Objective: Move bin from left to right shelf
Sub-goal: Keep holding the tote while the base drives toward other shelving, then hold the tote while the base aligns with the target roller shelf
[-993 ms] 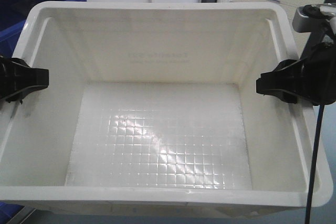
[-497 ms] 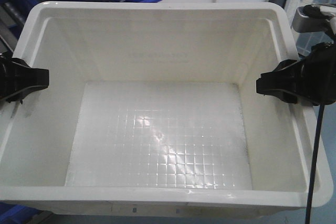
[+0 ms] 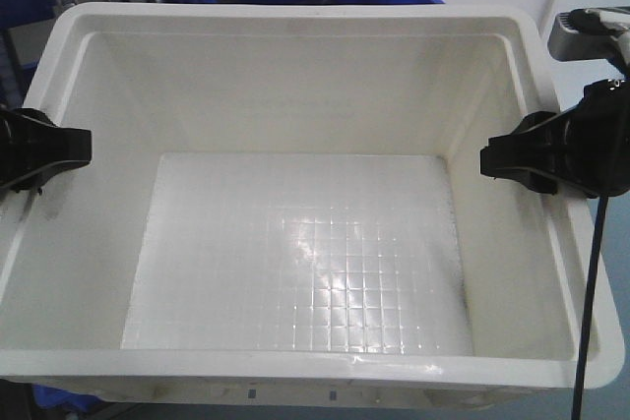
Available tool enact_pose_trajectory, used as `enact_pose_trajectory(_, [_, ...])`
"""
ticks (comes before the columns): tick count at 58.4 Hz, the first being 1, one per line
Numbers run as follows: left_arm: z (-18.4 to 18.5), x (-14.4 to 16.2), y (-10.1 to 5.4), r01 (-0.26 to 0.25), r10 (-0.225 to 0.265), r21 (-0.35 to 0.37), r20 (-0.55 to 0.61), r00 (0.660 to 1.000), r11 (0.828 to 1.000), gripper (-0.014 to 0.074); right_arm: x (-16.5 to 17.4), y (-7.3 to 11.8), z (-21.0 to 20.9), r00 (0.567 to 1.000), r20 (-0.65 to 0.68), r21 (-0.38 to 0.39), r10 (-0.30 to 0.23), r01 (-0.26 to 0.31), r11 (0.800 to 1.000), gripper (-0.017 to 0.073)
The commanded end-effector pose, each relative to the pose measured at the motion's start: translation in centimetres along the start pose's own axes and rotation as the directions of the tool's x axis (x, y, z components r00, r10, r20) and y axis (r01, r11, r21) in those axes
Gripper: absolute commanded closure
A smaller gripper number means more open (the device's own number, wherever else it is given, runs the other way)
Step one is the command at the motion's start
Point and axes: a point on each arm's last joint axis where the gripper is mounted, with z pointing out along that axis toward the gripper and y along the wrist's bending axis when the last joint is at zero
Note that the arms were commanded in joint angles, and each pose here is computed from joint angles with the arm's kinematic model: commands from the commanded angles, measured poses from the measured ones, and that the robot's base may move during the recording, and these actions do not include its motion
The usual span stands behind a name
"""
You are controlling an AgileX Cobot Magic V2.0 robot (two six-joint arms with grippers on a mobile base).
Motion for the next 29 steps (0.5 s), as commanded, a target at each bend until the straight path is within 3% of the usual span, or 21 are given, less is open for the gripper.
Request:
enact_pose_trajectory(1, [-1.98, -1.83, -0.99, -0.024, 0.013, 0.062, 0.182, 0.983, 0.998, 0.0594, -1.6, 0.69, -1.79, 0.988, 0.154, -0.023, -0.018, 0.022, 0.999, 0.0564])
enact_pose_trajectory(29, [-1.98, -1.83, -0.99, -0.024, 0.013, 0.062, 0.182, 0.983, 0.998, 0.0594, -1.6, 0.69, -1.79, 0.988, 0.154, -0.023, -0.018, 0.022, 0.999, 0.0564])
